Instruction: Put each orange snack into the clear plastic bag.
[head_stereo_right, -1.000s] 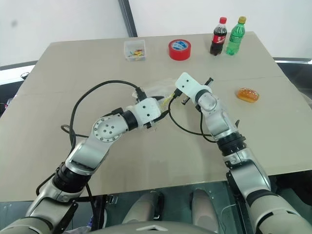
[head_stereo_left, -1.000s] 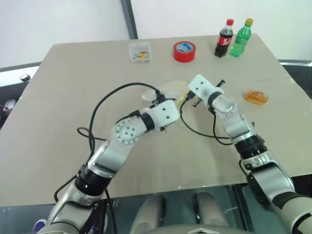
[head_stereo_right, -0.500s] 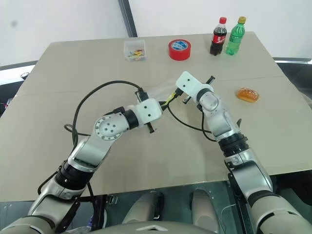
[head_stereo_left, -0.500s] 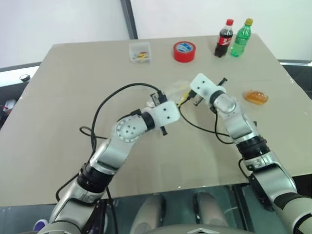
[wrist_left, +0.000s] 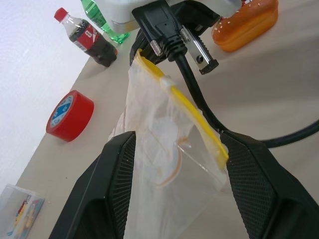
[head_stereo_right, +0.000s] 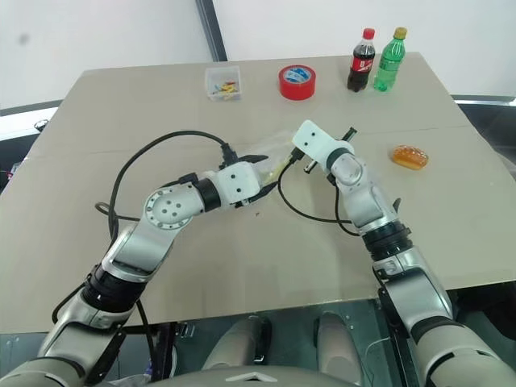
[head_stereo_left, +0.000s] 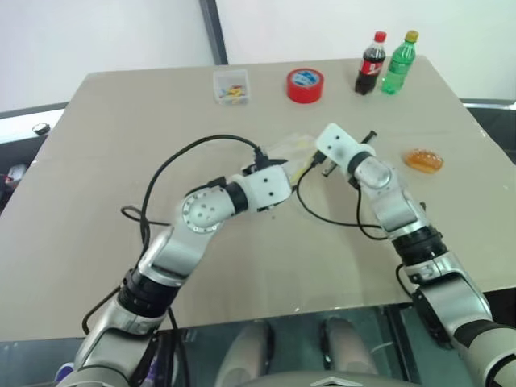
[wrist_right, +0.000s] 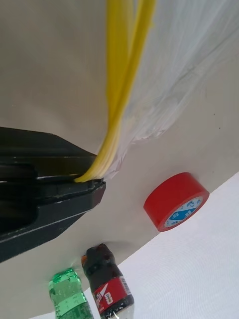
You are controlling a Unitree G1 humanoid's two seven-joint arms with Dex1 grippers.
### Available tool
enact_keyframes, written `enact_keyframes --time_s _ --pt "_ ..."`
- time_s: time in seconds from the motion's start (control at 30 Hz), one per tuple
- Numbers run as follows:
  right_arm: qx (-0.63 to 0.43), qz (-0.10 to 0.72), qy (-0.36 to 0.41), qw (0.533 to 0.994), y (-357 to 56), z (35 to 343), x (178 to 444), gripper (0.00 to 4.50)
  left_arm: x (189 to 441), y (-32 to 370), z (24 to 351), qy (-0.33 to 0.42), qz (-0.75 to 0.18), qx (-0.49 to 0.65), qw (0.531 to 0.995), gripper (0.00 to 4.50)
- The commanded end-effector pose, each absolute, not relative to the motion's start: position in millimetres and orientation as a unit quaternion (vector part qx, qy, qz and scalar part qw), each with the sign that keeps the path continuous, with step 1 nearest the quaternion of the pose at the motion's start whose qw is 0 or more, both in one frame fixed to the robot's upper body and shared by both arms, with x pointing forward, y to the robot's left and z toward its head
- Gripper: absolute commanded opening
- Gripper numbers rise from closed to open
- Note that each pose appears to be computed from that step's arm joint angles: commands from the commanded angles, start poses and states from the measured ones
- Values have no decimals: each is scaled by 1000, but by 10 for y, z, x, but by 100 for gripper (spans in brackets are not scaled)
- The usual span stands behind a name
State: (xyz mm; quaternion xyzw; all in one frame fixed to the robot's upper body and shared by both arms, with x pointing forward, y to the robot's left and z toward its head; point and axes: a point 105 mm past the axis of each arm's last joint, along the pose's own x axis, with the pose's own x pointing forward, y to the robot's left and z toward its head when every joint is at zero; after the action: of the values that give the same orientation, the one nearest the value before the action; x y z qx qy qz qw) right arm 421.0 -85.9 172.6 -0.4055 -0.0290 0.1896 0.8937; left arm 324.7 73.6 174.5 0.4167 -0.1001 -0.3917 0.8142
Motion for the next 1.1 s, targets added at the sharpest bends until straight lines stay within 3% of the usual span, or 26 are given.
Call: enact_keyframes --time_s 0.03,0.5,0.6,0.73,0.93,1.1 --pt "-405 182 -53 894 -864 1856 4194 0 3215 780 1899 -130 -383 421 812 290" --pt "-404 188 -49 894 -850 1830 4157 0 3331 791 1937 -146 -351 436 816 290" --pt "-402 190 -49 894 -826 1836 4148 0 3337 745 1906 -152 -352 443 810 204" --pt "-399 191 -50 895 -811 1846 4135 0 3356 722 1894 -155 -353 446 808 3" --pt "-406 197 -47 891 -858 1815 4059 0 3429 831 1934 -160 -340 442 814 3" --pt "-393 226 -40 891 -892 1760 3913 0 3392 866 1984 -183 -382 400 813 3"
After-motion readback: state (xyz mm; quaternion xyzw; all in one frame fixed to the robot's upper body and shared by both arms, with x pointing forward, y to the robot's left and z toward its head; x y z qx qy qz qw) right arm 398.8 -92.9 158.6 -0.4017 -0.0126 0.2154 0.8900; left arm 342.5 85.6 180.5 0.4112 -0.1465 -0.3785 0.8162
